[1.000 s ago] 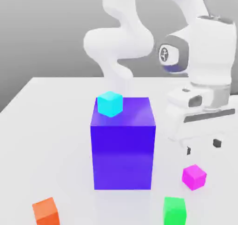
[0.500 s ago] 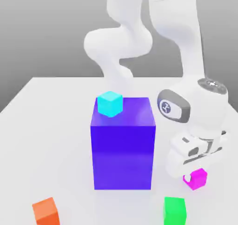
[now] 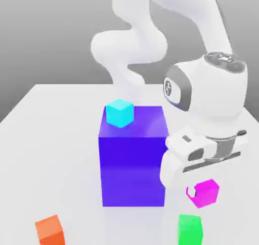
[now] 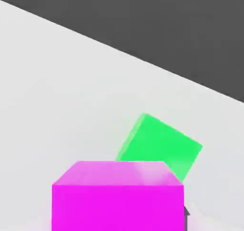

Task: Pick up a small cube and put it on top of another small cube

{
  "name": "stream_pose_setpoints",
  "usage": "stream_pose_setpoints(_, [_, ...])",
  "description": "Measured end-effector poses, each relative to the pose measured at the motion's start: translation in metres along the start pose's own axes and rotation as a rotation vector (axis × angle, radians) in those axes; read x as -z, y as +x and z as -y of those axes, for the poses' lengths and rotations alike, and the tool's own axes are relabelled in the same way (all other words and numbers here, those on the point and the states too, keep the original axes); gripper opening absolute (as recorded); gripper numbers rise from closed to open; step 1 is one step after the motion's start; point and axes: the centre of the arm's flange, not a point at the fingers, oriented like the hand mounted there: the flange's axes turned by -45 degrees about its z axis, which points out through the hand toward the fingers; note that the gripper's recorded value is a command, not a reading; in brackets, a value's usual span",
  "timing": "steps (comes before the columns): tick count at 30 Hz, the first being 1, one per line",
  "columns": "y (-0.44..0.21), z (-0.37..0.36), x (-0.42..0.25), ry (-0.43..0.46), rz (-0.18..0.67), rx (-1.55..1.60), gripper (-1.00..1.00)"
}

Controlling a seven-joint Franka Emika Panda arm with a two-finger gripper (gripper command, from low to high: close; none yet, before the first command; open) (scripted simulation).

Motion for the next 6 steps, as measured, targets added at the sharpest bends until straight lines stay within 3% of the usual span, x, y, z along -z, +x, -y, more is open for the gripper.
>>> stream_pose_setpoints(2, [0.001,-0.003,-0.025,0.000,0.000,-0.002,-1.00])
stream_pose_setpoints(3, [0.001,-0.003,-0.035,0.000,0.000,-0.002,1.00])
stream_pose_setpoints(6, [0.001,-0.003,-0.035,0.000,0.000,-0.002,1.00])
